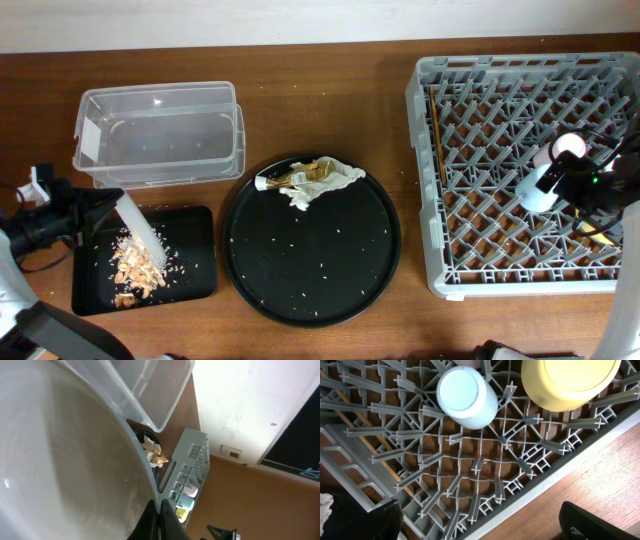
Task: Sort waste into correct bins and load items into the dishwasher rack
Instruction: 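Tilt the plate with the left gripper to dump food scraps onto the black tray, then carry the emptied plate back and set it on the round black tray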
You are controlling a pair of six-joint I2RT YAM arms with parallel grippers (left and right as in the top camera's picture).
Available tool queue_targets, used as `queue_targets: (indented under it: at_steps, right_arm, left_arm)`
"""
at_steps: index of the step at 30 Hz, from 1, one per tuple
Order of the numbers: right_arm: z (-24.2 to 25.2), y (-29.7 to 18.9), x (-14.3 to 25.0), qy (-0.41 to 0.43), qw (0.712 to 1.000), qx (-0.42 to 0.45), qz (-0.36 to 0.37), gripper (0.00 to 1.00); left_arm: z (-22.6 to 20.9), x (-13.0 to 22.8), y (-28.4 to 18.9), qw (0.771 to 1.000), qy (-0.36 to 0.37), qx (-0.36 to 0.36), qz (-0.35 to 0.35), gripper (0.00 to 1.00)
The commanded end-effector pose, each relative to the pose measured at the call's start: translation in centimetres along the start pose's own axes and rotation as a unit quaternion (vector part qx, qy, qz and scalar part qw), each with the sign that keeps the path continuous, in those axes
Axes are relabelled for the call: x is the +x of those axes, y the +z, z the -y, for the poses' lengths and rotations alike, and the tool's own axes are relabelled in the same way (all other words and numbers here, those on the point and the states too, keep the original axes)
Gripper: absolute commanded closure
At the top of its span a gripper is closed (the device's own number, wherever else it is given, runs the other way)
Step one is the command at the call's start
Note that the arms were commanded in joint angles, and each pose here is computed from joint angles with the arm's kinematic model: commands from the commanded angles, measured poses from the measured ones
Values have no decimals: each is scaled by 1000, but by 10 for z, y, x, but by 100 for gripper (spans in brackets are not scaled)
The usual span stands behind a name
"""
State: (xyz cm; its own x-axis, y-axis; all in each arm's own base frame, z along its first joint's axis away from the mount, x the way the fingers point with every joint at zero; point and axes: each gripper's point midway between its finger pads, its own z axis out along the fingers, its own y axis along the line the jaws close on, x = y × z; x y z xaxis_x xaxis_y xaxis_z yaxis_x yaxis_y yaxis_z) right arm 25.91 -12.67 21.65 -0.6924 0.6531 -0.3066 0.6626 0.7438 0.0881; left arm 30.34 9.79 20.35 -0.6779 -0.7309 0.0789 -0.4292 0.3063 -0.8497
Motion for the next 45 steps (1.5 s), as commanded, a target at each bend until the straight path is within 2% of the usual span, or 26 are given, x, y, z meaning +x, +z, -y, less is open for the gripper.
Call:
queue_targets:
  at_steps: [1,3,5,7,8,10,13,16,18,19,21,25,28,35,41,45]
  right_arm:
    - [2,2,0,7,1000,3,-3,2]
    - [2,2,0,7,1000,3,-3,2]
    - [2,2,0,7,1000,3,-3,2]
    - [2,2,0,7,1000,3,-3,2]
    - [2,2,0,7,1000,3,-3,2]
    - [2,2,0,7,1000,3,-3,2]
    - [2,2,0,7,1000,3,-3,1]
    - [2,2,0,7,1000,3,-3,2]
    - [2,2,0,7,1000,3,-3,2]
    - [2,2,0,7,1000,3,-3,2]
    - [2,2,0,7,1000,3,-3,2]
    - [2,2,0,7,1000,3,-3,2]
    - [2,2,0,7,1000,3,-3,2]
    - [2,2,0,7,1000,3,-3,2]
    - [2,2,0,7,1000,3,-3,2]
    - [2,2,0,7,1000,3,-3,2]
  left_arm:
    - [9,5,-3,1000,10,29,-2,99]
    - [9,-1,-3,999,27,28,8,99]
    - [14,8,-3,999,4,41,-7,99]
    - [20,3,-4,998,31,58,2,99]
    - [19,0,-4,998,40,57,7,99]
    - [18,8,-5,998,11,58,-5,99]
    - [16,2,-6,998,32,51,6,99]
    - [15,8,-6,999,16,50,-3,99]
    - [11,-4,-6,998,50,36,16,99]
    - [9,-1,-6,999,38,31,11,99]
    - [9,12,-6,999,10,32,-10,99]
    - [14,32,-7,998,25,44,-39,99]
    - [24,62,-7,994,48,52,-79,99]
    - [53,99,1,985,127,49,-104,99]
    - [79,152,19,957,244,45,-154,99]
    - [89,187,45,934,294,16,-204,99]
